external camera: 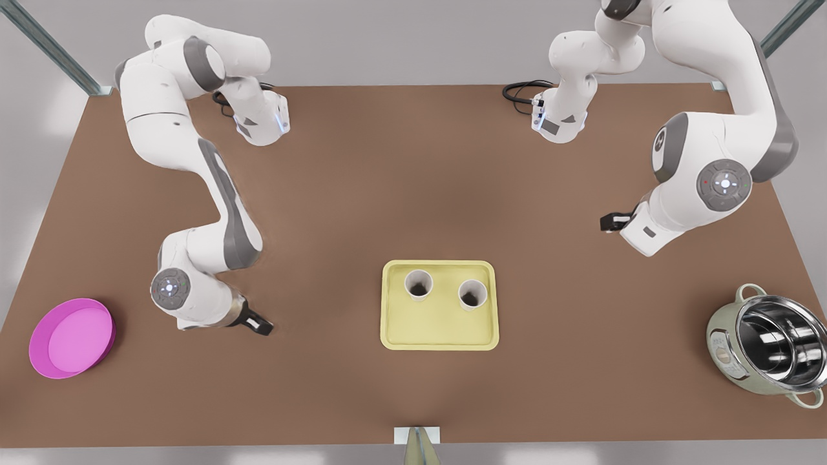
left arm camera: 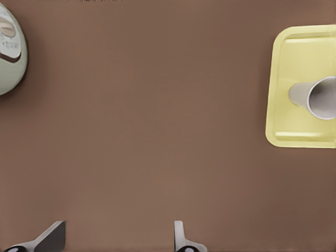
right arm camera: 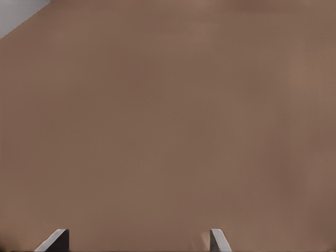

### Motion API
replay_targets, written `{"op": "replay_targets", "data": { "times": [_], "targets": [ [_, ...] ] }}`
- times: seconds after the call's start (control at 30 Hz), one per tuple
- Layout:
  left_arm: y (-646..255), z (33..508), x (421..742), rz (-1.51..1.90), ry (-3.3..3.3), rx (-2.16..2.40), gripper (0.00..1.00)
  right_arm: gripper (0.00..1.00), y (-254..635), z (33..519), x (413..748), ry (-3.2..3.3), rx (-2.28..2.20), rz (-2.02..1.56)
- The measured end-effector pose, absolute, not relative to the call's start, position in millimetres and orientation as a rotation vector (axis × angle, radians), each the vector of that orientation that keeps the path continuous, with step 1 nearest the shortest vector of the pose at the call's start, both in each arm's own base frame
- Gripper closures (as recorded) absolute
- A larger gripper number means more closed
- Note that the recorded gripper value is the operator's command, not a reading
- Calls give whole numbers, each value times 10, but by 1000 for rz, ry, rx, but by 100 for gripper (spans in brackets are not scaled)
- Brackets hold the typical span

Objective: Use both arms to respectively pick up the white IKEA cups from the middle-left and middle-right positions, then place the white IKEA cups onto the middle-middle tray, ensuring that the cups remain upright and do not tip over

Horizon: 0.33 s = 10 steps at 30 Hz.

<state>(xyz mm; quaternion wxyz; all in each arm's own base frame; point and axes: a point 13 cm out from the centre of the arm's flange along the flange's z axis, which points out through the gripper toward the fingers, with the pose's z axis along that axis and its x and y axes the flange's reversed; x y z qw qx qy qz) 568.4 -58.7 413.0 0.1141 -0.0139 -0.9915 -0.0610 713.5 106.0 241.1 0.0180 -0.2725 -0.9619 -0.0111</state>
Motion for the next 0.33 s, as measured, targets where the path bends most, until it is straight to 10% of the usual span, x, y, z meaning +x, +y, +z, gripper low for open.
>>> {"op": "replay_targets", "data": {
  "times": [0.17, 0.33],
  "targets": [
    [-568, 4129, 5608, -166, -2874, -87, 0, 0, 92, 4674, 6184, -3159, -755, 159],
    [-526, 4143, 5508, -151, -2835, -113, 0, 0, -15, 5009, 5586, -3127, -562, 163]
  ]
}}
